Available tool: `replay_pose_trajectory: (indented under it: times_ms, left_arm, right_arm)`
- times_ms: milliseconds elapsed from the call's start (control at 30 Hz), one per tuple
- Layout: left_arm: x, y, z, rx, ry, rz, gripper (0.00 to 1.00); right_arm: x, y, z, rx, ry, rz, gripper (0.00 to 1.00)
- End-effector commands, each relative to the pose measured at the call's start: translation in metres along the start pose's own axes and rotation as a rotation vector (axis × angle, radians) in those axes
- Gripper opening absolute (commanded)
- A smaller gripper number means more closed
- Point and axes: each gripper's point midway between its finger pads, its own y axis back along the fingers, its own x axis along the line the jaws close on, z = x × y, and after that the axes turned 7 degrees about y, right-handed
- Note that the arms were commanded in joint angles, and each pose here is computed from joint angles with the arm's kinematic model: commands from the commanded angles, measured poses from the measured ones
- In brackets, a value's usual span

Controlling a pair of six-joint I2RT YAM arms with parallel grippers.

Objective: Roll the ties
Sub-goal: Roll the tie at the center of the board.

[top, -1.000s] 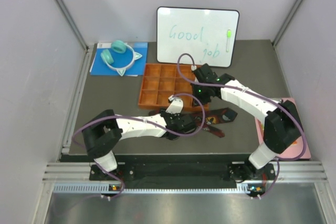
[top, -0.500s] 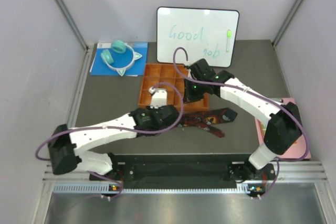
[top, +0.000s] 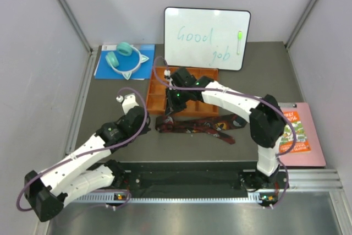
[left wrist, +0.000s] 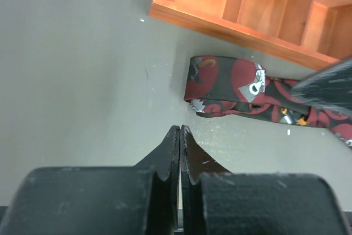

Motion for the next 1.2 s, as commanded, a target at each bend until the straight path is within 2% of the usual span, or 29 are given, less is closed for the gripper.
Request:
replay_pose_trajectory:
  times_ms: [0,233,567,667,700,867,1167]
  left_arm:
    - [-0.011,-0.003,0.000,0.013,0.026,-0.073,0.00]
    - [-0.019,-0.010,-0.005,0.035,0.054,-0.139,0.00]
    - [-0.017,-0.021,-0.009,0.057,0.074,-0.123,0.00]
    - [-0.019,-0.022,-0.007,0.052,0.087,-0.135,0.09]
    - [-0.019,-0.023,-0.008,0.052,0.090,-0.140,0.19]
    - [-0.017,-0.029,-0.009,0.060,0.117,-0.133,0.42]
    - [-0.023,-0.046,-0.019,0.089,0.153,-0.180,0.50]
  right_arm:
    - [0.028,-0.017,0.012,-0.010,0.012,0.088,0.00]
    - [0.019,-0.042,0.010,0.016,0.018,0.062,0.00]
    - [-0.011,-0.055,-0.015,0.065,0.020,-0.012,0.00]
    - [-0.020,-0.056,-0.021,0.073,0.018,-0.026,0.00]
    - [-0.022,-0.056,-0.021,0.072,0.019,-0.029,0.00]
    - [-0.032,-0.056,-0.028,0.074,0.012,-0.040,0.00]
    - [-0.039,-0.054,-0.036,0.073,0.004,-0.052,0.00]
